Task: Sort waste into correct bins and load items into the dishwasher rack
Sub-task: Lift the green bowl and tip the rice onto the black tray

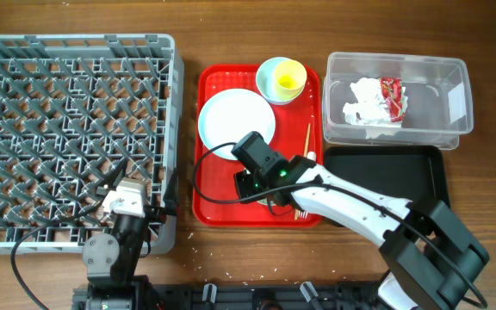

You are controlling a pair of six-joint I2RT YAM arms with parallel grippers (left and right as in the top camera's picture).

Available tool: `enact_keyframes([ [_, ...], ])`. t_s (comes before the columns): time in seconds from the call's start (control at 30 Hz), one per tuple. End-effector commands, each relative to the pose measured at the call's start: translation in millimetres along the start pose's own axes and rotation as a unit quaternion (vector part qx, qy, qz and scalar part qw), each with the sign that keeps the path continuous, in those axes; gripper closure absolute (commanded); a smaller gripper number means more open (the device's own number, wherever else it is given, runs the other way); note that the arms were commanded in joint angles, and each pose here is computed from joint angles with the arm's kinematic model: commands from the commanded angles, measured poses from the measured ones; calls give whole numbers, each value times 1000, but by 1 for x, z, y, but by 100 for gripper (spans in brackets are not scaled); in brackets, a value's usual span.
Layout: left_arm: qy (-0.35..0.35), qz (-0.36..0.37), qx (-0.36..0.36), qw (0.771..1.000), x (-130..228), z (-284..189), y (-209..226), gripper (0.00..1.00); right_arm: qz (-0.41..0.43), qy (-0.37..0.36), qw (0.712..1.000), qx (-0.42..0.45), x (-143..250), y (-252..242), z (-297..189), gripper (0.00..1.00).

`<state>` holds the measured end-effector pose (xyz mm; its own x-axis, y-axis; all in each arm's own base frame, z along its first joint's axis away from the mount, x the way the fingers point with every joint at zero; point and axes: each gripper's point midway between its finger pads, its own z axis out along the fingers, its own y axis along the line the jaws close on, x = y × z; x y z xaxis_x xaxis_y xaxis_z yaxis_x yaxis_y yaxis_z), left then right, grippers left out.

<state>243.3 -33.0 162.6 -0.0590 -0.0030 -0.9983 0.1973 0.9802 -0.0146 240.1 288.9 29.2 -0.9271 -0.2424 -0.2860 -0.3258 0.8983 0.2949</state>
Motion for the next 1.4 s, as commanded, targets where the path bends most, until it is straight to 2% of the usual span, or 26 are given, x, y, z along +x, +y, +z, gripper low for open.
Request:
enact_keyframes([
  [0.0, 1, -3, 0, 1000, 2, 0, -1, 0, 0, 23, 999, -31, 4, 16, -9, 96],
  [0.13, 1, -3, 0, 1000, 2, 0, -1, 0, 0, 20, 999, -30, 0, 22, -41, 96],
  [0.23, 1, -3, 0, 1000, 2, 0, -1, 0, -3, -10, 999, -40, -7, 28, -82, 96],
  [0.47, 1, -3, 0, 1000, 2, 0, -1, 0, 24, -77, 997, -3, -8, 0, -148, 96],
  [0.6, 1, -3, 0, 1000, 2, 0, -1, 0, 63, -89, 991, 75, -4, -48, -168, 96],
  [0.87, 1, -3, 0, 1000, 2, 0, -1, 0, 174, -78, 973, 132, -3, -136, -190, 96],
  [1.1, 1, -3, 0, 1000, 2, 0, -1, 0, 231, -72, 967, 79, 5, -186, -195, 96],
  [1.3, 1, -3, 0, 1000, 2, 0, -1, 0, 260, -113, 959, 5, 1, -210, -208, 96],
  [1.37, 1, -3, 0, 1000, 2, 0, -1, 0, 259, -138, 955, -44, -3, -211, -218, 96],
])
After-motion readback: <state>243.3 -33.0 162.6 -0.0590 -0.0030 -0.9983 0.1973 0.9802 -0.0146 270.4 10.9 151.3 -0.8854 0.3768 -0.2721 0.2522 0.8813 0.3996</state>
